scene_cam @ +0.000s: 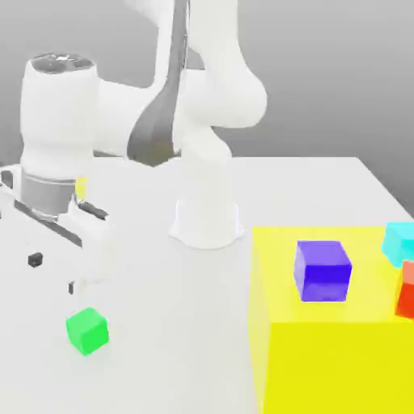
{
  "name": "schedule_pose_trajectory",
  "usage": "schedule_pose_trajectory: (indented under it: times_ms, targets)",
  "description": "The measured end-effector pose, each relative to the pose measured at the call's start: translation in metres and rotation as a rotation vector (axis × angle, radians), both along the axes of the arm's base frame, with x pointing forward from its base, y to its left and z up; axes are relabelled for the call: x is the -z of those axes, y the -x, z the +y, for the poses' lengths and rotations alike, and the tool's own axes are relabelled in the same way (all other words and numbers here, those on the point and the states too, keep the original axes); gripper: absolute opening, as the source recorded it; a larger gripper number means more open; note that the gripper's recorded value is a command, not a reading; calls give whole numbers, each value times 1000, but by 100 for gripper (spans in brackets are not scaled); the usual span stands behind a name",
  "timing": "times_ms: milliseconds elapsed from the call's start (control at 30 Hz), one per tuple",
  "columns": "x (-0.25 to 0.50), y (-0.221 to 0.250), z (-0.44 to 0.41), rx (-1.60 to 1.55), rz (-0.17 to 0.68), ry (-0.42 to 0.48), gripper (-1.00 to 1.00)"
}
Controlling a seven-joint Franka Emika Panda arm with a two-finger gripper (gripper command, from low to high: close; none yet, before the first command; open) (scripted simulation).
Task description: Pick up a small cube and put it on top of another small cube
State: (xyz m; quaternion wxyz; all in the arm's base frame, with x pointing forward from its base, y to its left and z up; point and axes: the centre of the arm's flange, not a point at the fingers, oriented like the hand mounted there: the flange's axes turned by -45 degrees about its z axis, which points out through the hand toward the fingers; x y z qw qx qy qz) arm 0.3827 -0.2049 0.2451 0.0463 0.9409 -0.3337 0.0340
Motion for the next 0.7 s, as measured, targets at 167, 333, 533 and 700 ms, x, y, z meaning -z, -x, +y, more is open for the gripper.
schedule_pose_trajectory:
  times_ms: [167,333,533,700]
  targets:
    - [51,26,1,74,24,-103,0]
    - [85,25,0,84,19,-113,0]
    - [114,28,1,82,26,-112,-100]
    - [115,28,2,82,26,-112,-100]
